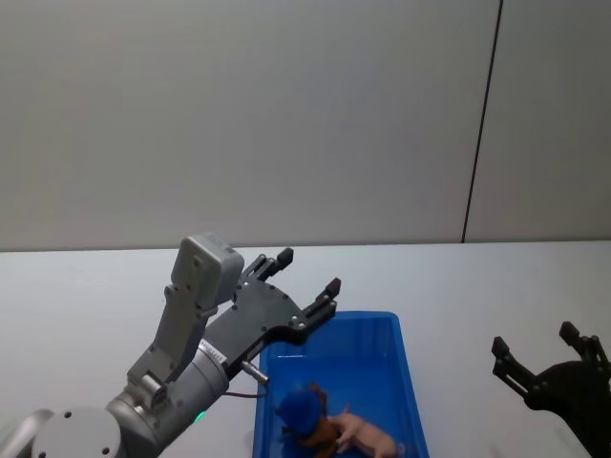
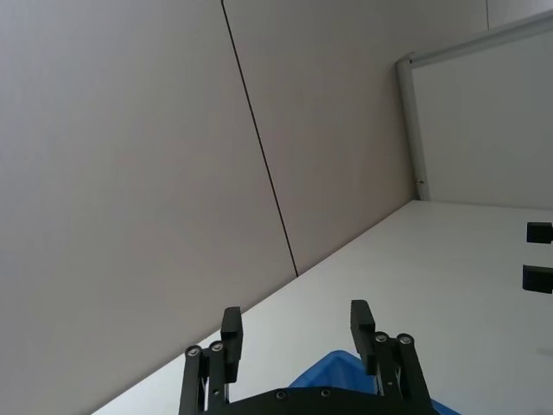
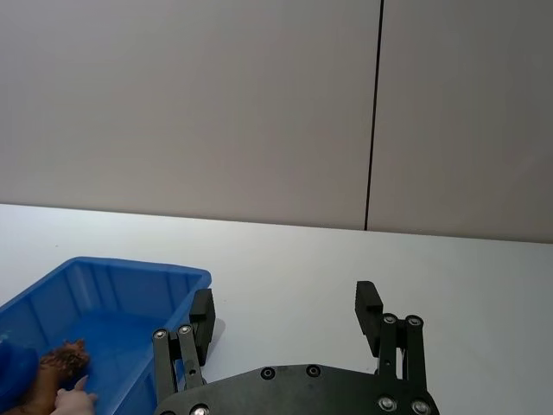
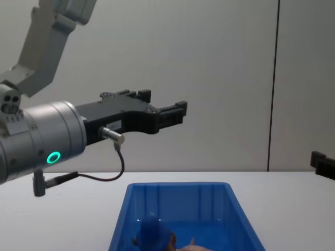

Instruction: Pick up the two dolls from the table and place them into the box.

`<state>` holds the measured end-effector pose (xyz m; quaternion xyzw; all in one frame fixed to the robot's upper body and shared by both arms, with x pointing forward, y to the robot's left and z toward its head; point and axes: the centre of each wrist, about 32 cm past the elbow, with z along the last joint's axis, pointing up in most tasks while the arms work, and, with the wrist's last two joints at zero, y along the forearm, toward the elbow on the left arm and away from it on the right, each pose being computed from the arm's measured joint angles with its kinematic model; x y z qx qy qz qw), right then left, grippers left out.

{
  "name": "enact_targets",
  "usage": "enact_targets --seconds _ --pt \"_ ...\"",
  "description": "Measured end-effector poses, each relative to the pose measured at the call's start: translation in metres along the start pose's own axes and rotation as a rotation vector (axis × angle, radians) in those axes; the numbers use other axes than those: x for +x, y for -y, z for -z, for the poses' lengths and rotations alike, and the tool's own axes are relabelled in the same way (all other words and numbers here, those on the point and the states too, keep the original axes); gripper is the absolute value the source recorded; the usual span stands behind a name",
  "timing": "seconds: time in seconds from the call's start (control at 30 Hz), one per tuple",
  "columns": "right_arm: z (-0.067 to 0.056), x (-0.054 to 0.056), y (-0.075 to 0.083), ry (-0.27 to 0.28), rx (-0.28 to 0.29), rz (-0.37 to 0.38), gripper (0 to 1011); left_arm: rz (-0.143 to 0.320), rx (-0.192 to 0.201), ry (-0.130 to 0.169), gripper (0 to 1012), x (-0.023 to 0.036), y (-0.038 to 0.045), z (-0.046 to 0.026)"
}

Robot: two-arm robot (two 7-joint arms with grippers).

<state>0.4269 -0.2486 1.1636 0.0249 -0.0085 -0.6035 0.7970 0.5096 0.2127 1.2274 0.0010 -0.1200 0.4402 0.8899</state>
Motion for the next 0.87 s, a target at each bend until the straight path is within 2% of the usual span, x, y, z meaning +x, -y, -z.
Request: enact_targets --seconds 0.07,0.3,0.87 --pt "0.0000 0.0000 0.0000 0.000 0.000 0.000 1001 0.000 -0.003 0.003 818 -0.0009 0.0011 -0.0011" --pt "0.0000 0.0000 0.0000 0.000 0.000 0.000 1001 0.000 -0.012 0.009 999 -0.0029 0.0033 -0.0036" --pt "0.0000 0.0000 0.0000 0.000 0.000 0.000 1001 0.001 -0.019 0.016 1001 -0.0047 0.0055 -0.0060"
